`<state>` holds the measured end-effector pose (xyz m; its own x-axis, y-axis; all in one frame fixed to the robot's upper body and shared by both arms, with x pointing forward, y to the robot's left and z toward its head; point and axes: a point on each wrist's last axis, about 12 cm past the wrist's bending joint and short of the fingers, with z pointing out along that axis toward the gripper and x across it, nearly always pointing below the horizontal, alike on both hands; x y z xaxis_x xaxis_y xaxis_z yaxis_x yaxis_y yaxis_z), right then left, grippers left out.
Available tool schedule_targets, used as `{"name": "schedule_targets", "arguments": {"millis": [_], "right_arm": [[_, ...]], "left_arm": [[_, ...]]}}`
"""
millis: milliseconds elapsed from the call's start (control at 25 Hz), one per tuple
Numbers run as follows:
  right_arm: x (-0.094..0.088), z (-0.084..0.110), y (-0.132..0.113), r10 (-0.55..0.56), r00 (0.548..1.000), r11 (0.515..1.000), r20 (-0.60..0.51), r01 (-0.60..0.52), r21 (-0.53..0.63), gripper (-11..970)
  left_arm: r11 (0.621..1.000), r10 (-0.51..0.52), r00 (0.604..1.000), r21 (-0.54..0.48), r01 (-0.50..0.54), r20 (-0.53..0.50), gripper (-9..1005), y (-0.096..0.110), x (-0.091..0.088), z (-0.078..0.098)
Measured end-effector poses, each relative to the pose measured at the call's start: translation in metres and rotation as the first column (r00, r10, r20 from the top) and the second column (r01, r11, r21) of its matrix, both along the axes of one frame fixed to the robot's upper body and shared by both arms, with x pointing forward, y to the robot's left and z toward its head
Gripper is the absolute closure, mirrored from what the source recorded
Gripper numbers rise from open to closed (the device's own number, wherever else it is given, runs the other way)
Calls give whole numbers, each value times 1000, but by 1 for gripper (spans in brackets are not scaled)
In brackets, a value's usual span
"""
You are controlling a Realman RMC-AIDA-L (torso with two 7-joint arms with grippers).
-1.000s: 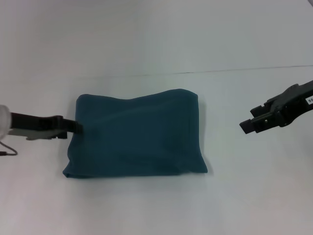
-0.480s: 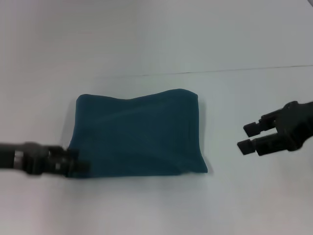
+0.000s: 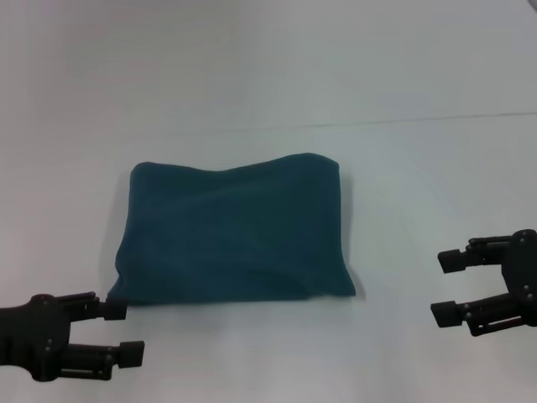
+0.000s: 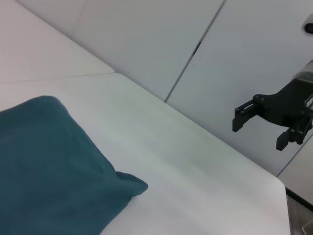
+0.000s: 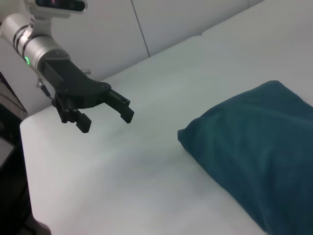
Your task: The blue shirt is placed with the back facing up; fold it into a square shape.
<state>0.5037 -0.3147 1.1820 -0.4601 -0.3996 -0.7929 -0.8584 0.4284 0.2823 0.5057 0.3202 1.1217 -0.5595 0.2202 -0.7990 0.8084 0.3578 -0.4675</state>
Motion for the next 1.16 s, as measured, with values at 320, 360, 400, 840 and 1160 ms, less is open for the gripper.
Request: {"name": "schedule_targets", "arguments": {"millis": [320,360,400,840,1160], "right_arm": [[-5,-24,-14,-4,999,997,38,2,71,48],[-5,-26,-14,0,999,997,41,-3,74,38],[-5,-27,-14,5,999,997,44,-8,75,28],[-2,-34,-12,5,998,999,59,-8,45,35],[2,-36,-9,4,997,999,73,-7,46,35]], "left_arm": [[1000,-9,1000,24,8,16,56,3,0,0],[1000,-9,1000,25,9,19,56,3,0,0],[1000,-11,1000,26,10,21,56,3,0,0],[999,6,1000,32,-7,29,56,2,-2,-8],[1000,7,1000,24,-7,22,56,0,-4,-12]]}}
